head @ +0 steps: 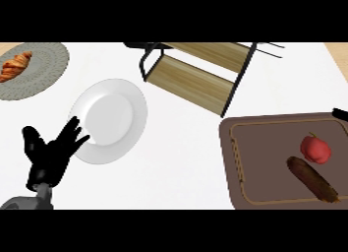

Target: Pick the sweet potato from the tray and place it in the tiered shelf

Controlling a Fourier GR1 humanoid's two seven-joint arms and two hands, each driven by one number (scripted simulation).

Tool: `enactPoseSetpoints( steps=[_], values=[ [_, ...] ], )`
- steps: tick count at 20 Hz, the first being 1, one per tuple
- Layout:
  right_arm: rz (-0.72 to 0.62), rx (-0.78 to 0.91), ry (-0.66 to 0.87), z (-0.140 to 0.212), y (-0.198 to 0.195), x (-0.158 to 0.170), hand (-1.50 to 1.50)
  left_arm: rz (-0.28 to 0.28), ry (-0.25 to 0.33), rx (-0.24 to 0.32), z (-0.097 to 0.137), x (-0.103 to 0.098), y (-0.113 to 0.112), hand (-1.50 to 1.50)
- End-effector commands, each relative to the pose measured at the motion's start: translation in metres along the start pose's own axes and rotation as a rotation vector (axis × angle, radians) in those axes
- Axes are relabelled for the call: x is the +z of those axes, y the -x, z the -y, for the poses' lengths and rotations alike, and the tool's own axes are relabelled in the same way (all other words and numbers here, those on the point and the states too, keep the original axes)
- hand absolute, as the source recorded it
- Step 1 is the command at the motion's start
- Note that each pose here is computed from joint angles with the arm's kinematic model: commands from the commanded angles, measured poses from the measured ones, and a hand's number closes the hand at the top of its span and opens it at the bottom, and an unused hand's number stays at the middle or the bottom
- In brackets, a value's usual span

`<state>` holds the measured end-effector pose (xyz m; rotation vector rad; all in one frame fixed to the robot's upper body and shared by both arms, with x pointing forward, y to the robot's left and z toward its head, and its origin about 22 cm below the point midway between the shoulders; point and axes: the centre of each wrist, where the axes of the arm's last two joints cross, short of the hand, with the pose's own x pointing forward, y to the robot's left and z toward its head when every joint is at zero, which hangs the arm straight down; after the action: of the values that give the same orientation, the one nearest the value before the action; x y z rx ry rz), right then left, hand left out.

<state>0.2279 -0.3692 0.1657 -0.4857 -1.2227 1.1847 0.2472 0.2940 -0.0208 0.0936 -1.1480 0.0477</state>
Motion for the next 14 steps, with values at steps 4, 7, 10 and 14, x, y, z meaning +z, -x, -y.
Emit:
enactPoseSetpoints(
  steps=[4,7,10,14],
  values=[
    [-0.051,0.097,-0.034,-0.055,-0.011,-0.001,-1.50,-0.057,0.002,0.015,-0.003,0.002,0.020,0.00],
    [-0.136,0.144,-0.069,-0.044,-0.004,-0.010,-1.50,-0.041,-0.008,0.028,-0.007,0.001,0.003,0.00],
    [-0.151,0.135,-0.014,-0.052,0.004,-0.003,-1.50,-0.040,-0.015,0.003,-0.002,-0.010,0.002,0.00],
    [-0.170,0.166,0.002,-0.064,0.013,-0.007,-1.50,-0.030,0.005,0.002,0.013,0.001,-0.013,0.00]
  ],
)
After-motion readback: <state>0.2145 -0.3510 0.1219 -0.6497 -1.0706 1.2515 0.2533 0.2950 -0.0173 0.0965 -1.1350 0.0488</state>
